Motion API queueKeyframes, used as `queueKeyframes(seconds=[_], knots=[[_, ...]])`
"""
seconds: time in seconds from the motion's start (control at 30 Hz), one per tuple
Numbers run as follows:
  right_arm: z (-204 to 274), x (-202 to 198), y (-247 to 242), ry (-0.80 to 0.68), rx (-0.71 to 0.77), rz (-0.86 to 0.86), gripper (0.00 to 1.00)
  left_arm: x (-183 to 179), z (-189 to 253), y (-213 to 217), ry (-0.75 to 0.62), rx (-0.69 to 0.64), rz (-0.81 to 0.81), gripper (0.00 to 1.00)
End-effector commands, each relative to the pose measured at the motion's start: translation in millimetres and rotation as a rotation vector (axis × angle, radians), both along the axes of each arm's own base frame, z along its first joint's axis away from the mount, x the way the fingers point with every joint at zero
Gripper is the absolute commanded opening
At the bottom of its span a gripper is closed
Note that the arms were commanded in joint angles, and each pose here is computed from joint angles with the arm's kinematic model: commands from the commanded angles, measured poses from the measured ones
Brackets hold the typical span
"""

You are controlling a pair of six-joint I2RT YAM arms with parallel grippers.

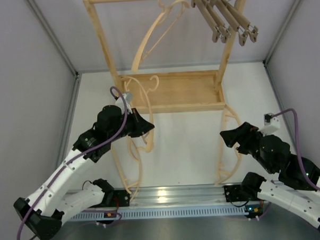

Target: Organize the hangers

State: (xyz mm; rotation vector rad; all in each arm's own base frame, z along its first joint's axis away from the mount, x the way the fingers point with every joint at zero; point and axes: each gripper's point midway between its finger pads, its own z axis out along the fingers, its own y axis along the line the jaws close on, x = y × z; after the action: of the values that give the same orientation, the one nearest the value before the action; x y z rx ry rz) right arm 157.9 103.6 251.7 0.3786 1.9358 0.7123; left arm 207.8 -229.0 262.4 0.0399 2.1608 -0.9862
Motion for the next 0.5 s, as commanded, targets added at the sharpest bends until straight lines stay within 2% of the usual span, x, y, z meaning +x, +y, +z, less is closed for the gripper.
queueKeyframes(seconds=[0.0,0.2,0.47], knots=[[23,1,7,-0.043,0.051,0.022,0.8,16,31,-8,-0.076,-0.117,-0.071,0.0],[27,0,7,-0.048,0.053,0.032,0.8,52,45,7,-0.086,-0.222,-0.027,0.0],[33,0,10,-0.05,0.056,0.044,0.8,77,67,18,-0.094,-0.378,-0.065,0.0]])
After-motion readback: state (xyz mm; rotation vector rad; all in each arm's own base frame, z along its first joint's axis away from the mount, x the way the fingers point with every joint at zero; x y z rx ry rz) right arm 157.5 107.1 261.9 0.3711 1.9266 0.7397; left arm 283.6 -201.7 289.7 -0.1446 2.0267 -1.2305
